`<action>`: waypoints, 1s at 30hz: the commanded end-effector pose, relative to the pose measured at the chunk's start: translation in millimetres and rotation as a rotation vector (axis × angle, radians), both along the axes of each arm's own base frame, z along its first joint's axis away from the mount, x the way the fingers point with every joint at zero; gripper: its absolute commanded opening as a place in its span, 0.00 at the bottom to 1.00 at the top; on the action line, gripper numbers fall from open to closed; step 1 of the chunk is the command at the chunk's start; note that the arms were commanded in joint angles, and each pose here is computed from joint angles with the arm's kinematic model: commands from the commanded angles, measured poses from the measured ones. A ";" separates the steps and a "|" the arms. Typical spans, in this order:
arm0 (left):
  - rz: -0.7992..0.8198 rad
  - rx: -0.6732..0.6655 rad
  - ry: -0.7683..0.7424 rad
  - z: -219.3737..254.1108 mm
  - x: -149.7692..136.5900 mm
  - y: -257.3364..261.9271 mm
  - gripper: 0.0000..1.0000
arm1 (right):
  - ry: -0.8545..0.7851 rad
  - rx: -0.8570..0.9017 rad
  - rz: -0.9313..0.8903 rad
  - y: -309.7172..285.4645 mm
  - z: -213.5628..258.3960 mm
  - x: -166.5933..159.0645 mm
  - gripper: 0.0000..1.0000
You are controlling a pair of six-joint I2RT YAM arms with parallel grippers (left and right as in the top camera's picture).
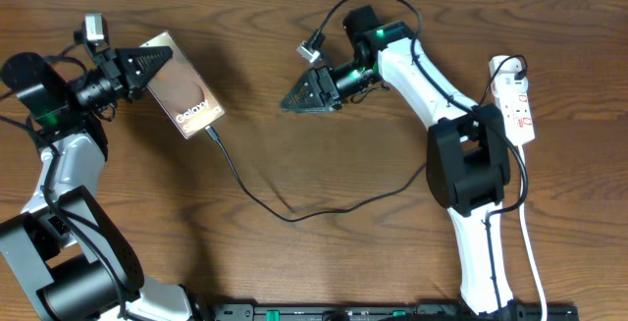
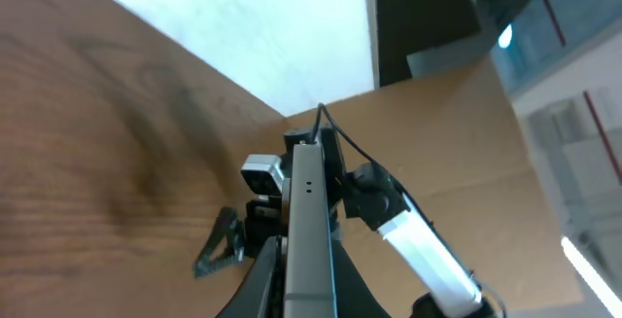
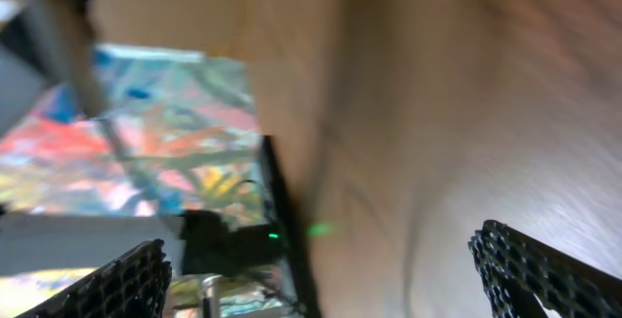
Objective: Plug charger to phone and switch on socket
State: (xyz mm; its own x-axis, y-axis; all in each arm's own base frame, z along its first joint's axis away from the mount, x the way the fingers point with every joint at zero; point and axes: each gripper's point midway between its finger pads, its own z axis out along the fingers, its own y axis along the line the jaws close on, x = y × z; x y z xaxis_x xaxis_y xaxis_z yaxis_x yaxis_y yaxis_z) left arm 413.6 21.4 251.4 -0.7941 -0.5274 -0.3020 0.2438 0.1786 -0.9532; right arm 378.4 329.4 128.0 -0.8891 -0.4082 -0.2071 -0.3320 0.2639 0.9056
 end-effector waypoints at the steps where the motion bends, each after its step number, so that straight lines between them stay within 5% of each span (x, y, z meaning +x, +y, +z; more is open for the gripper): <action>1: 0.048 0.016 0.011 -9.4 5.8 5.4 0.07 | -0.025 -0.113 -0.027 -6.6 -12.4 5.5 0.99; 17: 0.345 0.303 0.533 -148.6 -13.2 31.4 0.07 | -0.048 -0.383 -0.127 -24.0 -37.1 16.8 0.99; 30: 0.314 0.464 0.656 -183.2 -23.5 4.1 0.07 | -0.146 -0.552 -0.191 -32.1 -19.6 15.4 0.99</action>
State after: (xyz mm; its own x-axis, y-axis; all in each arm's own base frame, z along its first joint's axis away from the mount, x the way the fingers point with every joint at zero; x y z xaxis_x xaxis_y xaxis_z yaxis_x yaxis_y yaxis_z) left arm 387.3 27.9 74.9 -0.7099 -0.7022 -0.0540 -0.4538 0.5147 -0.7274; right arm 391.2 297.0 87.7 -0.9355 -0.3419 -0.0895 -0.3231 0.7247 0.6086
